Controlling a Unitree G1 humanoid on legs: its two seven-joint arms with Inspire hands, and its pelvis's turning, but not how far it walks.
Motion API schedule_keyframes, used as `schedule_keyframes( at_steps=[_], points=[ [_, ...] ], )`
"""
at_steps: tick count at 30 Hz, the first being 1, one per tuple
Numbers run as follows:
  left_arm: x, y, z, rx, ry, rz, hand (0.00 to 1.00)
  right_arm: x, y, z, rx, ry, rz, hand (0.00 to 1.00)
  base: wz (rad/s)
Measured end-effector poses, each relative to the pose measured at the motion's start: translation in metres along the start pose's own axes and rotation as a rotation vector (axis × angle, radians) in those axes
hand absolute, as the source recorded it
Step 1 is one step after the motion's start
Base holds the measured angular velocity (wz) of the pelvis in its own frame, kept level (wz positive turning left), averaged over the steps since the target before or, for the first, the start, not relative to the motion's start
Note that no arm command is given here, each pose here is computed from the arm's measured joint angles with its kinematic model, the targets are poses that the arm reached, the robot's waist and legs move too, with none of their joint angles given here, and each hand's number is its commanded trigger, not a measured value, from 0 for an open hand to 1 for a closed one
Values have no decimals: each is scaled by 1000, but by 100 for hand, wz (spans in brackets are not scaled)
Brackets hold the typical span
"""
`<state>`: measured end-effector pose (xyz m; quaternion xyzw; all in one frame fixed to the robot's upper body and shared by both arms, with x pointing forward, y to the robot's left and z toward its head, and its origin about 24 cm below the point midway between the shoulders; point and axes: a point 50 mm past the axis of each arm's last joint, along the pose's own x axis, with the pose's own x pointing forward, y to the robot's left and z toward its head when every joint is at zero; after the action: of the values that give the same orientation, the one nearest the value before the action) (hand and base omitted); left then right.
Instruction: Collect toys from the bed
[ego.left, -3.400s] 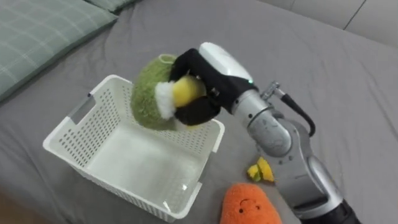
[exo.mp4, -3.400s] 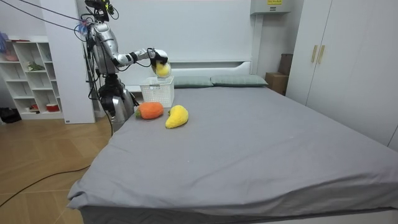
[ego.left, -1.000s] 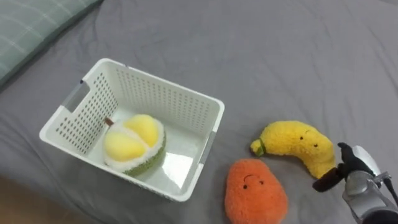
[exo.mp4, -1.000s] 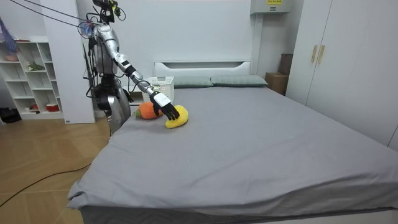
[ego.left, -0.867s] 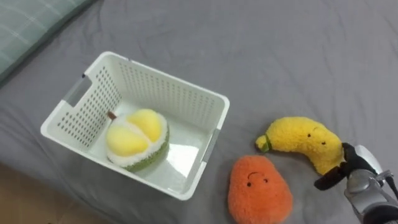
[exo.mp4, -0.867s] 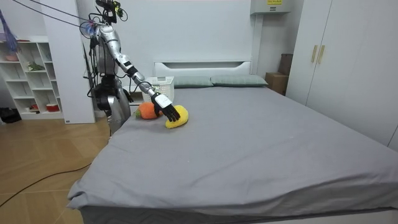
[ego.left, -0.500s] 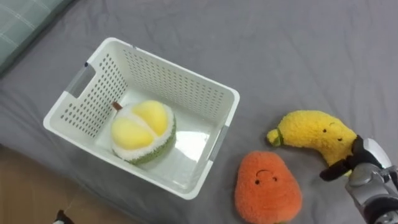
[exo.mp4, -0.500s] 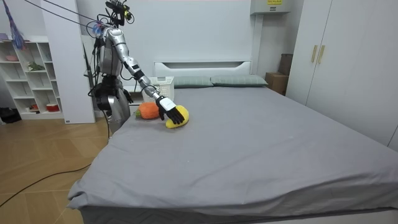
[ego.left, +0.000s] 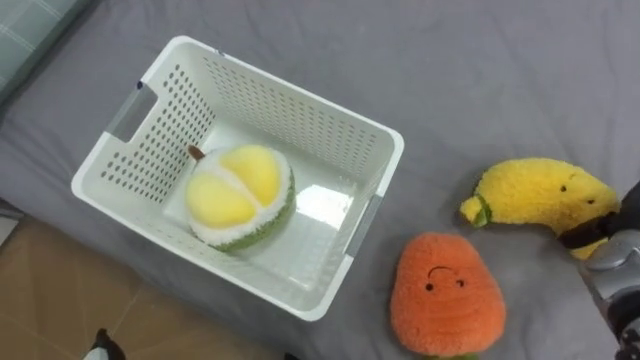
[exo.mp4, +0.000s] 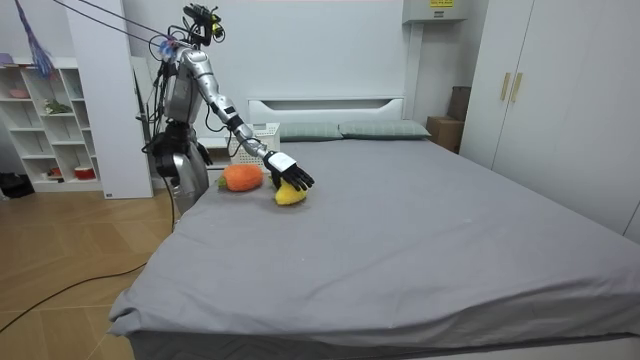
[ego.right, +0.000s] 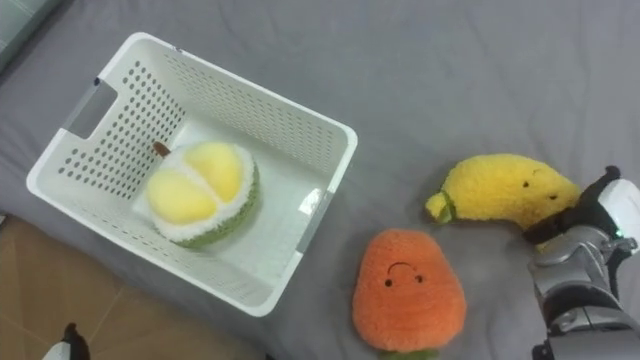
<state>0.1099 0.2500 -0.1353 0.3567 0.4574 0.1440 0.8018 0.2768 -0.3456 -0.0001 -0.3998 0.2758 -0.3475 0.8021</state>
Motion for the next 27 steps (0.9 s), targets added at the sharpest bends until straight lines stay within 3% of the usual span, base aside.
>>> schedule_keyframes(
  at_steps=[1, 2, 12, 18, 27],
  points=[
    [0, -1, 1, -7, -3, -7, 0, 1, -2, 0, 11, 6, -16, 76, 0],
    [-1, -2, 1, -5, -4, -9, 0, 1, -2, -1, 22, 13, -25, 100, 0],
    [1, -4, 8, 3, -24, -37, 0, 1, -4, -5, 8, 39, -47, 100, 0],
    [1, -5, 9, 7, -28, -61, 0, 9, -19, -3, -3, 31, -90, 100, -2],
    [-1, -10, 13, 31, -59, -97, 0, 12, -22, -6, -58, 16, -44, 100, 0]
  ],
)
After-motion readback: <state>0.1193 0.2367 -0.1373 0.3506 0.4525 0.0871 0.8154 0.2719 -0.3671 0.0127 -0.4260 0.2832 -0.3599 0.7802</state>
